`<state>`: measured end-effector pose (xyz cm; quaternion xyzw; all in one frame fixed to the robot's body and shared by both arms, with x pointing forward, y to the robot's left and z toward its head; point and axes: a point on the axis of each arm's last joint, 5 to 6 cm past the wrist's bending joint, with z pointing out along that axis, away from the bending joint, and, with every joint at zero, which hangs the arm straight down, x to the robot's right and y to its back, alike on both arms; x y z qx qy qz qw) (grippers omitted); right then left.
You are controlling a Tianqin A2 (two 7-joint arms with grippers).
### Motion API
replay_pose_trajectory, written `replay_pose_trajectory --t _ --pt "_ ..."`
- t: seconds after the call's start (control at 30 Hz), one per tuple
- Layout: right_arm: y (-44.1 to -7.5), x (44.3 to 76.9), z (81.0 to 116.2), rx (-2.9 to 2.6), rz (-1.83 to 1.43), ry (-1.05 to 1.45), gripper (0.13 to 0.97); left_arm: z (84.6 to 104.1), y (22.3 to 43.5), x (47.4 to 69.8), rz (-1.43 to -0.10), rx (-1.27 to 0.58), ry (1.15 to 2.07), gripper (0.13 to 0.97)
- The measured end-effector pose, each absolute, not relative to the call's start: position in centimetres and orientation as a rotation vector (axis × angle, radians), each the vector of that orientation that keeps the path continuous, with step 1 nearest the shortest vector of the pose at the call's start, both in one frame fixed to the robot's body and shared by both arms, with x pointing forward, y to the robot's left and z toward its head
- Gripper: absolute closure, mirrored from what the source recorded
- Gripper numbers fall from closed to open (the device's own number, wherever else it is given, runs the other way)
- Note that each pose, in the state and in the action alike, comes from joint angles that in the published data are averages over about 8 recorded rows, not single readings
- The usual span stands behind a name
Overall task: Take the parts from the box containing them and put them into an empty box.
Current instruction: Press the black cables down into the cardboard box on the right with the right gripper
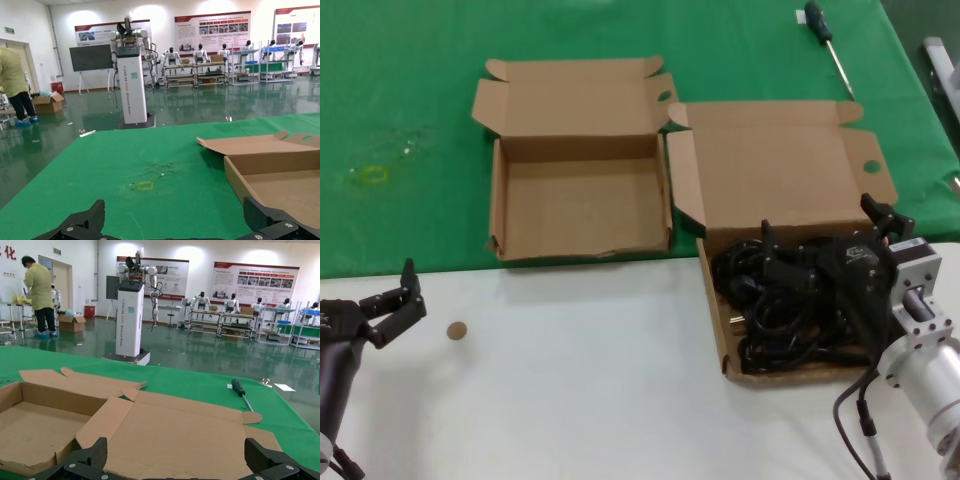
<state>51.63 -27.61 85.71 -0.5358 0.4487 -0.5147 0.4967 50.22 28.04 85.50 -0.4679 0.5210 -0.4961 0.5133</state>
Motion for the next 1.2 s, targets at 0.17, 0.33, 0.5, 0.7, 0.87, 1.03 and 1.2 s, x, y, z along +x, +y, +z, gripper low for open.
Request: replay_pose_trajectory --t 0.17,0.33,0.5,0.7,0.87,1.03,1.2 --pt "-27.61 51.63 85.71 -1.298 -1.247 1.087 0.130 85.50 28.04 50.22 -1.193 -1.125 1.253 0.132" --pt "-27.61 51.63 85.71 -1.298 -1.247 1.087 0.130 85.50 28.04 50.22 -1.193 -1.125 1.253 0.132" --pt "-27.61 51.63 85.71 -1.298 -1.247 1.087 0.130 85.50 28.04 50.22 -1.193 -1.125 1.253 0.132" --pt "-27.61 51.63 85.71 -1.298 -1.247 1.087 0.130 85.50 28.04 50.22 -1.193 -1.125 1.253 0.132" --pt "-27.61 51.63 85.71 -1.298 -1.247 1.087 0.130 85.50 28.04 50.22 -1.193 -1.125 1.253 0.133" --pt "-27.61 51.63 85.71 -1.298 -1.247 1.087 0.130 85.50 28.04 50.22 -1.193 -1.125 1.253 0.147" --pt "-27.61 51.63 85.71 -1.298 -1.247 1.087 0.130 85.50 28.04 50.22 -1.193 -1.125 1.253 0.182"
